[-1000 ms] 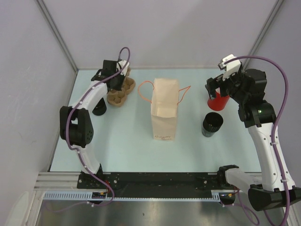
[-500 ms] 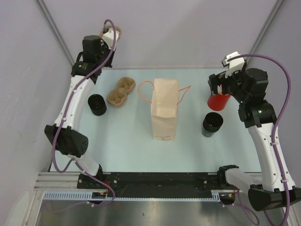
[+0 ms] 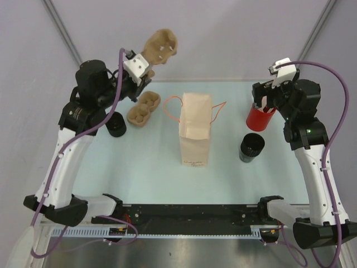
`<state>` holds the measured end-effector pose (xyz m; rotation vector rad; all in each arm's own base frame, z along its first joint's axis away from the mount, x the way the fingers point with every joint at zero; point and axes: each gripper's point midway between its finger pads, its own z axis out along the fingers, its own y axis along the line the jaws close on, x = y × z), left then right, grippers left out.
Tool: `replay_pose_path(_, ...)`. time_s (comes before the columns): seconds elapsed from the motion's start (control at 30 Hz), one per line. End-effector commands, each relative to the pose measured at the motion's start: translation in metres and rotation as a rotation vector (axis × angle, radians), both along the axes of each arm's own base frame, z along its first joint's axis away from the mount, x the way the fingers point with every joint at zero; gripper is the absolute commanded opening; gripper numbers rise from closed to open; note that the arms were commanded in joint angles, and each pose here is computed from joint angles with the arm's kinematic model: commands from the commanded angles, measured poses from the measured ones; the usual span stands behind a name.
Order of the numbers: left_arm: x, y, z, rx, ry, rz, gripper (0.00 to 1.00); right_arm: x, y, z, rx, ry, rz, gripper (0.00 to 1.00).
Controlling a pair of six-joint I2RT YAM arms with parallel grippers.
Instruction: Pack the takeout coffee
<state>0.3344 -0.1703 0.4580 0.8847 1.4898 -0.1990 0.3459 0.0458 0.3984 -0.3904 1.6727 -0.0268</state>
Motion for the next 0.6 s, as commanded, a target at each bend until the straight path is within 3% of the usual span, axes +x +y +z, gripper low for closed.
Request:
replay_pose_path(0.0, -0.056, -0.041, -0.005, 0.027, 0.013, -0.271, 0.12, 0.003, -0.008, 0.021, 0.025, -0.067, -0.036, 1.00)
replay_pose_path(0.3, -0.117, -0.081, -0.037, 0.105, 0.113, -0.491, 0.12, 0.012, -0.046, 0.022, 0.009, -0.077, -0.171, 1.00)
replay_pose_path(0.57, -0.181, -0.103, -0.033, 0.111, 0.134, -0.717, 0.12, 0.012, -0.095, 0.012, 0.047, -0.041, -0.290, 1.00)
